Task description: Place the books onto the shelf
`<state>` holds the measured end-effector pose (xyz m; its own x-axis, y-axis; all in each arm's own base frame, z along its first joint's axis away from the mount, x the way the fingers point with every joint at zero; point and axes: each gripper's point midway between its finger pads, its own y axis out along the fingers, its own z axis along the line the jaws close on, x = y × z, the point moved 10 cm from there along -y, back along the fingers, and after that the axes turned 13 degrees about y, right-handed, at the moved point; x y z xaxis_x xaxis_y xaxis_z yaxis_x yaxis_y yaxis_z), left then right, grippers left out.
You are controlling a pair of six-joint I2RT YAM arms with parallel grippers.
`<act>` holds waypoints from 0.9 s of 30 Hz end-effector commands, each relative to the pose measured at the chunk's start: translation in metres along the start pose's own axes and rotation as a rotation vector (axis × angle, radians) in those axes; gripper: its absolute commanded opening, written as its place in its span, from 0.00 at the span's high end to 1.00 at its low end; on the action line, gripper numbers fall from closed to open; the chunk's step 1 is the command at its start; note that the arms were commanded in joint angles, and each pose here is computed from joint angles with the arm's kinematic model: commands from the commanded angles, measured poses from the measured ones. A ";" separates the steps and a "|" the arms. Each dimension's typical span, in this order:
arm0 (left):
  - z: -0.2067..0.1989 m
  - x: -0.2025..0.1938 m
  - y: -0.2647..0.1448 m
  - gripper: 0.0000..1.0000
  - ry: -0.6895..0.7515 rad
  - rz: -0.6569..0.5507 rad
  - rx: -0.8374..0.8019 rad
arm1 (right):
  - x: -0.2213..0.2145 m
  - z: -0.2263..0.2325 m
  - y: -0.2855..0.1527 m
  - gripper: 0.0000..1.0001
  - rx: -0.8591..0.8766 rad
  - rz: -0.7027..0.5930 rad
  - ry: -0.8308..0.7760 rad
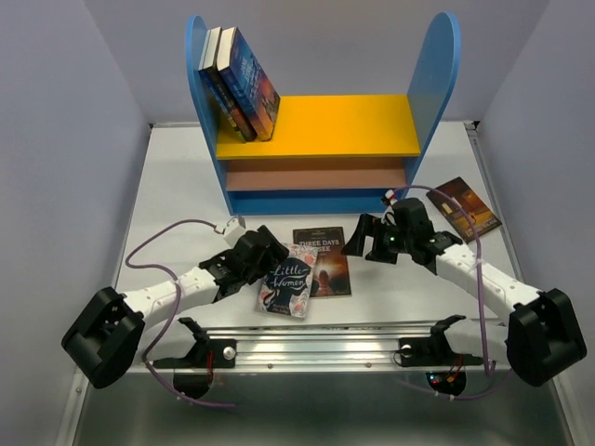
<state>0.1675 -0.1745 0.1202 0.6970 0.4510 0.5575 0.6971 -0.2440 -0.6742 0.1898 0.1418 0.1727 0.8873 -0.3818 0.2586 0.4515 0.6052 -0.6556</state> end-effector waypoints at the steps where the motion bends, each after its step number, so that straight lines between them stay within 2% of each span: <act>1: -0.008 -0.001 -0.013 0.01 -0.007 0.034 -0.053 | -0.011 0.032 0.004 0.00 0.188 0.068 -0.045; 6: 0.010 -0.006 -0.022 0.01 0.017 0.039 -0.011 | -0.034 0.043 0.030 0.00 0.182 0.155 -0.046; 10: 0.022 -0.011 -0.025 0.01 0.030 0.036 0.007 | -0.035 0.042 0.045 0.00 0.097 0.128 0.031; 18: 0.030 -0.025 -0.019 0.02 0.081 0.104 -0.020 | -0.049 0.049 0.065 0.00 0.079 0.179 0.056; 22: 0.033 -0.032 -0.014 0.18 0.097 0.156 -0.018 | -0.055 0.051 0.076 0.00 0.085 0.192 0.081; 23: 0.030 -0.032 -0.013 0.28 0.094 0.152 -0.042 | -0.057 0.053 0.078 0.00 0.086 0.197 0.085; 25: 0.031 -0.035 -0.013 0.38 0.093 0.165 -0.056 | -0.060 0.051 0.084 0.00 0.068 0.211 0.091; 26: 0.032 -0.036 -0.013 0.47 0.095 0.167 -0.062 | -0.062 0.054 0.087 0.00 0.068 0.217 0.093; 27: 0.032 -0.037 -0.012 0.51 0.095 0.171 -0.064 | -0.062 0.053 0.089 0.00 0.064 0.220 0.101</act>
<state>0.1369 -0.1606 0.1016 0.7795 0.3592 0.5132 0.6199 -0.3245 -0.7145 0.1716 0.2388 0.1291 0.9581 -0.2852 0.0254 0.2250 0.6951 -0.6828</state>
